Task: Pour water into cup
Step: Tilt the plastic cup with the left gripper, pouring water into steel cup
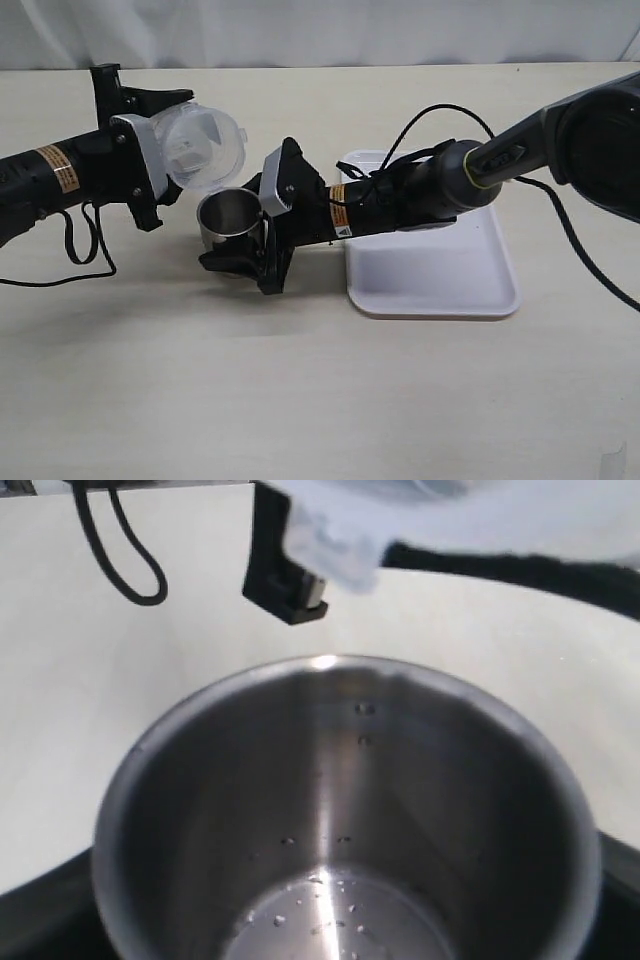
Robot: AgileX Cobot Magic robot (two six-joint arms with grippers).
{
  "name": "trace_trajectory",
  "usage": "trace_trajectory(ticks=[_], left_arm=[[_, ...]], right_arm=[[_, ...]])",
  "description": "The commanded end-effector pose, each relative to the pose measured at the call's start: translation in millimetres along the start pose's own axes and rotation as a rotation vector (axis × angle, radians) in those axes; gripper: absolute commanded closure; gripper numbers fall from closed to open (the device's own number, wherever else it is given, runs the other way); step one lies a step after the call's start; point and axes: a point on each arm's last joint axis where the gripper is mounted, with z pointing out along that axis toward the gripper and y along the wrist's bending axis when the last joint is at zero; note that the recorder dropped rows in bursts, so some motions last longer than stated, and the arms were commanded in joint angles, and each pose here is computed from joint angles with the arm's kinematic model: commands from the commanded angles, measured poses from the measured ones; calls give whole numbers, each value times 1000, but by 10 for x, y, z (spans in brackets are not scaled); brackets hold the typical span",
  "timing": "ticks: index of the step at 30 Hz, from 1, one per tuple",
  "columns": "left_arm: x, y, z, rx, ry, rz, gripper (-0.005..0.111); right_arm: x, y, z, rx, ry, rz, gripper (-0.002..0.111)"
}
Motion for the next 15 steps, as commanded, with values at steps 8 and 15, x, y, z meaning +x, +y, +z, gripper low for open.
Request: trace_trajectory(ticks=[8,15], left_arm=[[-2,53,14,-22,0,98,107],[1,75,26,-28,1,154,107]], right_arm=[[-81,-13,-5,6,-25,-8,104],[-81,-13,-5,6,-25,-8,104]])
